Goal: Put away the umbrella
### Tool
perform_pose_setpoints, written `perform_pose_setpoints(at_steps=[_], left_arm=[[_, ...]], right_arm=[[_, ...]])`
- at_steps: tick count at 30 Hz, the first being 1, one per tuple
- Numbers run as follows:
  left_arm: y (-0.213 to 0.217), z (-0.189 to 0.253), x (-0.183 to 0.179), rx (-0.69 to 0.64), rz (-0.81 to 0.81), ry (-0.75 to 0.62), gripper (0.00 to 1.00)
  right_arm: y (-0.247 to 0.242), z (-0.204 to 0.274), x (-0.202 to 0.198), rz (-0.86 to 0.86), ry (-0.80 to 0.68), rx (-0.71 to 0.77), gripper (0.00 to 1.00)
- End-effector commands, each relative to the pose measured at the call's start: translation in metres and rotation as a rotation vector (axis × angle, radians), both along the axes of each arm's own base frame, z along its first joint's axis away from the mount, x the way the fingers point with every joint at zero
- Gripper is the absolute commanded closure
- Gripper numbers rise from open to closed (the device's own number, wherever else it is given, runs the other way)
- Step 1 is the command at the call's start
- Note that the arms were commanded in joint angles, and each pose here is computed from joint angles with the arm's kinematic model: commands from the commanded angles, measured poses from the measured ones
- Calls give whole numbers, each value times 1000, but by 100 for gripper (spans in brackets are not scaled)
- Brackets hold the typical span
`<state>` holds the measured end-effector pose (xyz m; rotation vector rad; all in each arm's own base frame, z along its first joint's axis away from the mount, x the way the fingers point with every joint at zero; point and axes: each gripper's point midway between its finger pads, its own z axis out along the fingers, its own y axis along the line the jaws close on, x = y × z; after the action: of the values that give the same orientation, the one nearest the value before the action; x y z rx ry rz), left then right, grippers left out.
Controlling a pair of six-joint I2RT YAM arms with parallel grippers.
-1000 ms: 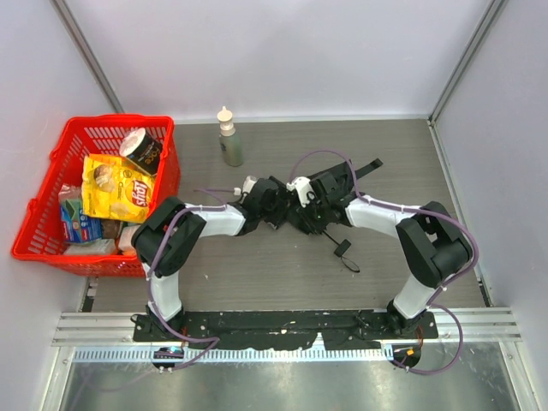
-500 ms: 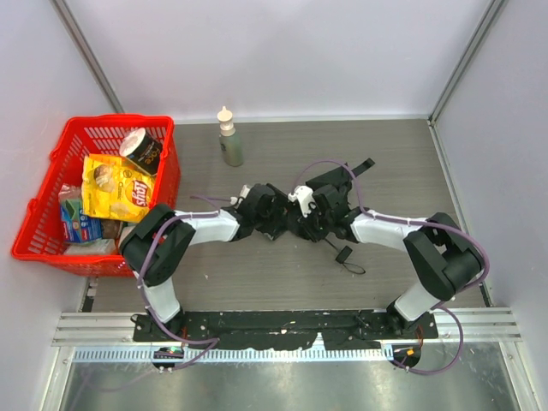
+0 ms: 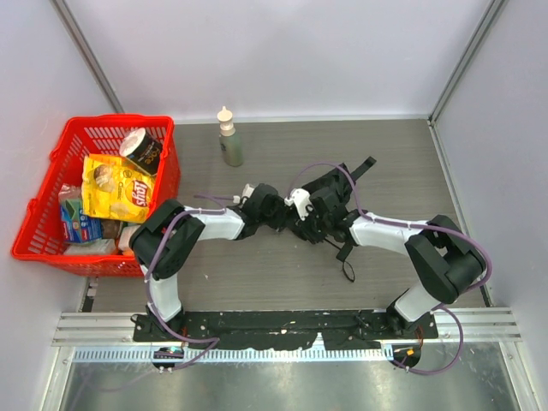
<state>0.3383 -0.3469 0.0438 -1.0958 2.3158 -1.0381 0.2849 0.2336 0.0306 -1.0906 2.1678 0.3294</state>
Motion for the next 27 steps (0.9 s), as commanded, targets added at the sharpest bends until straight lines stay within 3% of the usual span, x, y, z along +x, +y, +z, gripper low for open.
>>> perform_pose_setpoints(at_steps=[1,2,7,10,11,13,18,22,25,27], left_arm=[[27,-45,-12,155,-2,3,64],[29,-44,-12,158,-2,-6,73],[34,-46,-14,178,-16,-24,100],[37,-44,-18,190,-26,-26,100],[39,-43,-19,194,-26,-28,100],[43,-38,-19,213,-28,-39,100],[46,-25,-22,229,-39,-27,100],[43,-14,-23,203,-45,-31,100],[37,-7,-23,161,-43,-7,100],[35,-2,-23,151,-37,10,100]], right_arm=[[64,84,27,152,-236,250,99],[62,79,24,150,-223,254,99],[57,69,17,113,-186,257,99],[49,72,15,31,-146,265,94],[47,81,18,-18,-134,273,79],[40,89,19,-123,-84,271,65],[23,99,-9,-279,89,287,43],[31,133,-22,-272,130,384,33],[43,142,-19,-240,102,415,33],[51,132,-21,-220,84,360,33]])
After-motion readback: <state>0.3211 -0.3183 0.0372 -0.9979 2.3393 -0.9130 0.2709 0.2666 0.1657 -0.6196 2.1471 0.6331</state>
